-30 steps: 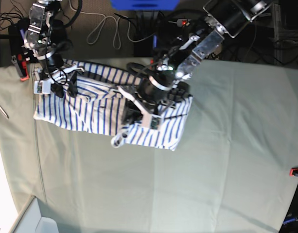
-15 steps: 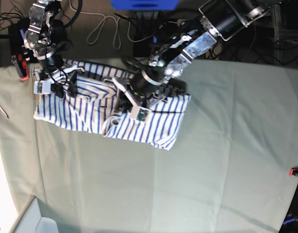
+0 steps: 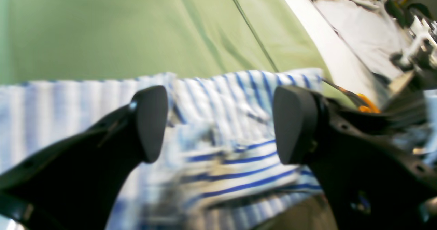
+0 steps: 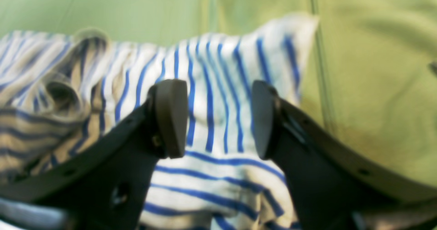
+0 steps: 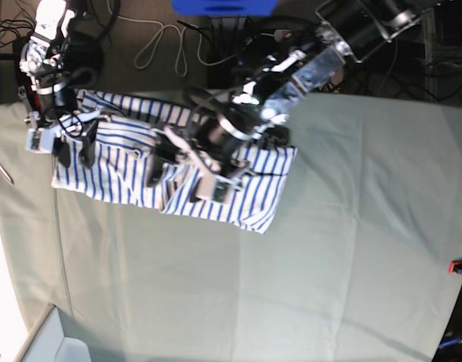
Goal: Layout the t-shirt on the table in an organized manner, then fold the t-shirt properly
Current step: 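Carry the strip end with the left gripper over toward the right gripper, then release the folded end with the left gripper and raise it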
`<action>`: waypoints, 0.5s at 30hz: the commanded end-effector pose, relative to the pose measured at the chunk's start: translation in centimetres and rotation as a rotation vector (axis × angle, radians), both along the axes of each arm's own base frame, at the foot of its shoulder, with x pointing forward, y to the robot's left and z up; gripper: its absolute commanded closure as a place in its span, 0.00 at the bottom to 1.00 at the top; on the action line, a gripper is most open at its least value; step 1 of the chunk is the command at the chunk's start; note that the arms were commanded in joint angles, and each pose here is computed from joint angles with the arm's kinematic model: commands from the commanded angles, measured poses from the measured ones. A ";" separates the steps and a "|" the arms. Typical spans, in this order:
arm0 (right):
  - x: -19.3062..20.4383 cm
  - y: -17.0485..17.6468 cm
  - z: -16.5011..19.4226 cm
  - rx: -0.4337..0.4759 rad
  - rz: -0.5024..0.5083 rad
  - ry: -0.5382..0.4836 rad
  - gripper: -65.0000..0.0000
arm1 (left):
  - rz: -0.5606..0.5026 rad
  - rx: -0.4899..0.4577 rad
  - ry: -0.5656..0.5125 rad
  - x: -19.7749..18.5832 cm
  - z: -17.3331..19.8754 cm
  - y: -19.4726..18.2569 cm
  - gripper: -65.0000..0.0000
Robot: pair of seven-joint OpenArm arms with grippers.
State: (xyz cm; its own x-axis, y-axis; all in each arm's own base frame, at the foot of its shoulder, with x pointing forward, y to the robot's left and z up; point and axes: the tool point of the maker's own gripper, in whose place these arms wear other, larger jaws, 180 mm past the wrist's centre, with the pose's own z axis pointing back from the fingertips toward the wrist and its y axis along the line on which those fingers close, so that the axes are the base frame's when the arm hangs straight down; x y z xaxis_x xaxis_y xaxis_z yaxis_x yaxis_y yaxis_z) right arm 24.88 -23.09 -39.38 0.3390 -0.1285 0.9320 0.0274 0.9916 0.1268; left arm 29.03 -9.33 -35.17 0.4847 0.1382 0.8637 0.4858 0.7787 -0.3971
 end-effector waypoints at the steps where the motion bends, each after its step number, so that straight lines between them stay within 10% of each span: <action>1: 0.4 -1.2 1.8 -0.015 -0.030 -0.064 0.49 | 0.031 -0.018 -0.048 1.3 1.4 0.8 0.29; 15: -0.8 -4.5 -0.5 -0.024 -0.121 0.128 0.44 | 0.008 0.034 0.080 -0.6 -3.8 -2.0 0.29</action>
State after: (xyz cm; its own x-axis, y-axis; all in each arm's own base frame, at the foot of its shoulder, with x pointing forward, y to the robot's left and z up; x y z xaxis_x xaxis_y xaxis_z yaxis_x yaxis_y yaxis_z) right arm 23.56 -27.06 -41.16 0.4814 -0.1632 0.8612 0.1595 0.9824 0.0969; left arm 27.21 -10.96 -40.57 0.5938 0.0880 0.7998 0.4333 0.8026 -0.4100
